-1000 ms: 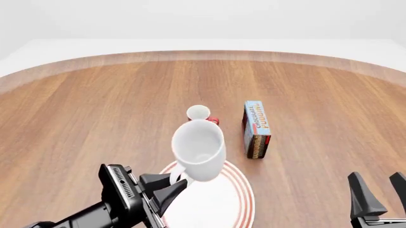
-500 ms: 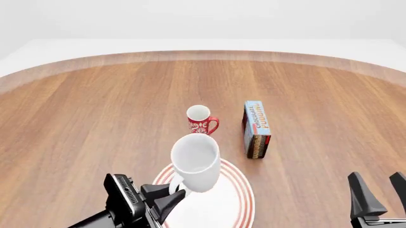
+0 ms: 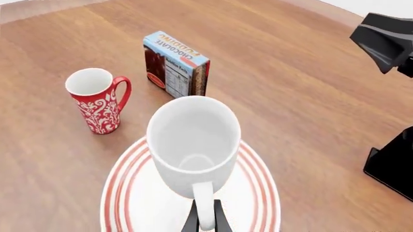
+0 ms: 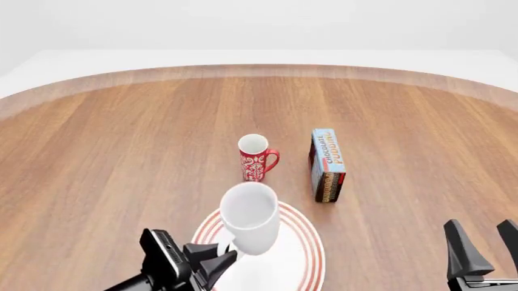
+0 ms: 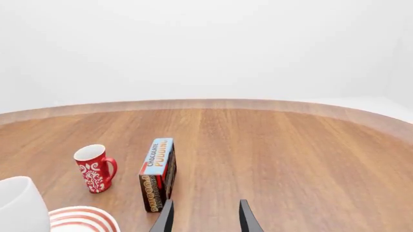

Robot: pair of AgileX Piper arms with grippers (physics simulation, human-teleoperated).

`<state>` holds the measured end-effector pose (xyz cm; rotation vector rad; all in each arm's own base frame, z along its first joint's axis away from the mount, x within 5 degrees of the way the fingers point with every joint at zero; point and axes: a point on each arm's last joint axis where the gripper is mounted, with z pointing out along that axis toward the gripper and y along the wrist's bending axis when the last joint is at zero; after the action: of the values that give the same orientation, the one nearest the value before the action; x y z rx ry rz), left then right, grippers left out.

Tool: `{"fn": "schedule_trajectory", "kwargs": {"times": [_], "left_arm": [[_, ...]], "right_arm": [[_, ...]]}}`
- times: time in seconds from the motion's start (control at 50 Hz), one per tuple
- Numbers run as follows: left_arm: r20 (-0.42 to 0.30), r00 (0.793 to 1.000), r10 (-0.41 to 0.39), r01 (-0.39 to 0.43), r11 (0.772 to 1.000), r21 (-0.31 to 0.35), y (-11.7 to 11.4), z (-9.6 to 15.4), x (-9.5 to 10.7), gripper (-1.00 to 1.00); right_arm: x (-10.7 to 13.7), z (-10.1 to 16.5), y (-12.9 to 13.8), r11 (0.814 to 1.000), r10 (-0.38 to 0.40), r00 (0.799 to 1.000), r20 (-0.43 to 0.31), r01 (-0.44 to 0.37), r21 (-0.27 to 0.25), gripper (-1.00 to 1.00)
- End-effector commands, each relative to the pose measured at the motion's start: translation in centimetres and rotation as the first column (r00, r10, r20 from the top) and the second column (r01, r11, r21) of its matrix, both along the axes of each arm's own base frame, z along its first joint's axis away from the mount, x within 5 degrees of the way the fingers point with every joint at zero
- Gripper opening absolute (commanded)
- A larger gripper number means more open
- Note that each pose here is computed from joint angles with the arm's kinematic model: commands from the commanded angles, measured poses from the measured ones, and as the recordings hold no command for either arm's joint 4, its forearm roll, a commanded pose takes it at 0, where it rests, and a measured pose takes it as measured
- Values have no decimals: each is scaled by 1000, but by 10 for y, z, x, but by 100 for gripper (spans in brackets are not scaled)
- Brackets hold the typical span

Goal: Pick up the white mug and put it on the plate, and put the chocolate pudding to the right of the plate.

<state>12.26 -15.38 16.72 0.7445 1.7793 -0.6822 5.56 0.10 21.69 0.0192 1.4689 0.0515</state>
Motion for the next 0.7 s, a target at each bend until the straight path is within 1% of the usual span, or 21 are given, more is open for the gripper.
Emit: {"fn": "schedule_trajectory", "kwargs": {"times": [0.02, 0.22, 0.38, 0.7], "left_arm": [[-20, 1000, 5, -4, 1000, 7, -1, -9, 1, -100], [-45, 999, 20, -19, 1000, 23, -1, -18, 4, -100], [-50, 998, 24, -23, 999, 23, -1, -20, 5, -100], [-89, 995, 34, -30, 999, 44, -5, -35, 9, -100]], "right_arm": [[0, 0, 0, 1000, 1, 1000, 1, -1, -2, 100], [0, 0, 0, 1000, 1, 1000, 2, -1, -2, 100], [0, 0, 0, 1000, 1, 1000, 2, -1, -2, 100], [0, 1, 0, 1000, 2, 1000, 2, -2, -1, 100]]}}
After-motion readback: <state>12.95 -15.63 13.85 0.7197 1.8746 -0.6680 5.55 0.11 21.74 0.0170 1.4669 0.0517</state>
